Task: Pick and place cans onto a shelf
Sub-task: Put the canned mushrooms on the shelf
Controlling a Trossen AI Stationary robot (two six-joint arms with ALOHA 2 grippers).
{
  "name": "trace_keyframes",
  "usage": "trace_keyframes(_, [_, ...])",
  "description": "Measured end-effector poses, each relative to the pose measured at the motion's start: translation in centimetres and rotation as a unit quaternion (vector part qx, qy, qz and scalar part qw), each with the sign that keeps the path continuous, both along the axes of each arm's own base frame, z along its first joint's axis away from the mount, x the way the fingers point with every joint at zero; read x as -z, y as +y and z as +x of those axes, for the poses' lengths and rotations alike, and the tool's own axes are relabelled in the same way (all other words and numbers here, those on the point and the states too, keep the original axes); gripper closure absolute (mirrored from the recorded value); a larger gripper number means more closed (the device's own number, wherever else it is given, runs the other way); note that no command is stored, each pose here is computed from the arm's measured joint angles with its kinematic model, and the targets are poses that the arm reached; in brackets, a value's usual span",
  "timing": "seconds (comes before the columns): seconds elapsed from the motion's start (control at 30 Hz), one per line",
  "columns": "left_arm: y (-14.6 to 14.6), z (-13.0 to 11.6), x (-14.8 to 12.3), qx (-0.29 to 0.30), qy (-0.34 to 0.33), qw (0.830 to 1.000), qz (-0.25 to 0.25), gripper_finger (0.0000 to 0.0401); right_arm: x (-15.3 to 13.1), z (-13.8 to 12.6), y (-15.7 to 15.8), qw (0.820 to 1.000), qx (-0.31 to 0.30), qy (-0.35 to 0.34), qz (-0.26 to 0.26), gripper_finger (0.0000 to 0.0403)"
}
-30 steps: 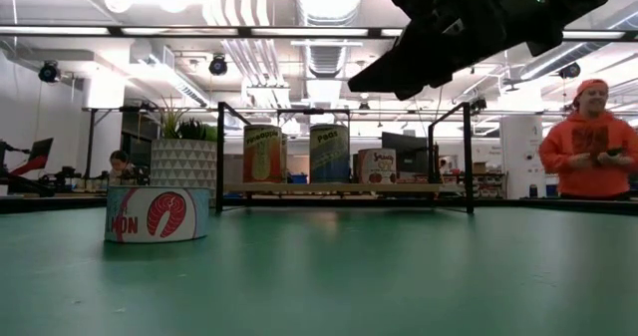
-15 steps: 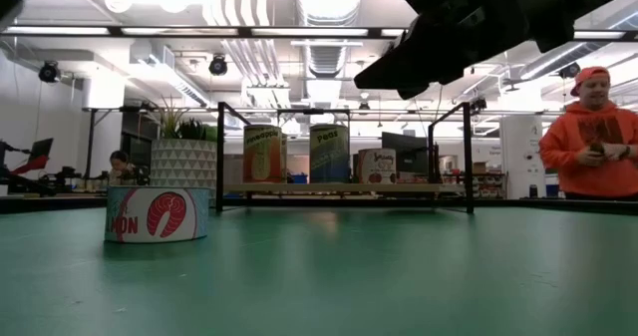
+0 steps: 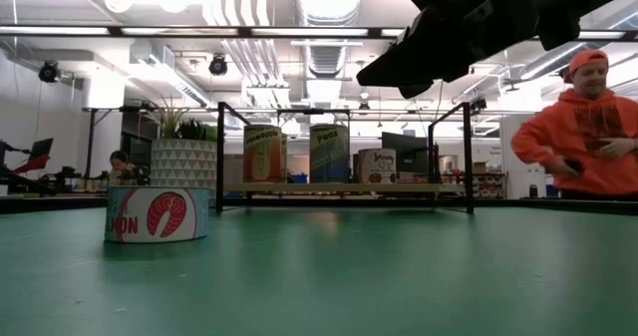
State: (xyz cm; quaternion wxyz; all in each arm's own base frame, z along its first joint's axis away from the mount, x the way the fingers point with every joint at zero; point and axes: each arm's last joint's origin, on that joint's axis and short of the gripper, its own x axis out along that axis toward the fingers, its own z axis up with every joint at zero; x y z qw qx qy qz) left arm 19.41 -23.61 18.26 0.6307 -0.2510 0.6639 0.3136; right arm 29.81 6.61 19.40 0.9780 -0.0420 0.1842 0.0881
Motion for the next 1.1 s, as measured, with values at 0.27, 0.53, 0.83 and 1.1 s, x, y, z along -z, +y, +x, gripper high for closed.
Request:
trace_keyframes(0.27, [0.0,0.1,0.6,-0.003,-0.015,1.0,-0.003,0.0058,0.0,0.0,0.0,1.0,0.0,0.0,0.0,0.0394])
trace_keyframes(0.53, [0.3,-0.3,1.8,-0.002,-0.01,1.0,-0.008,0.007,0.1,0.0,0.0,1.0,0.001,0.004,-0.001,0.0394])
trace_keyframes(0.83, [0.2,-0.2,1.6,0.023,-0.013,1.0,-0.015,0.0133,0.2,-0.1,0.0,1.0,0.001,0.009,-0.002,0.0394])
trace_keyframes(1.1, [-0.4,2.9,-1.8,0.155,-0.141,0.977,0.035,0.0208,-0.1,-0.6,-0.1,1.0,-0.001,0.024,-0.01,0.0394])
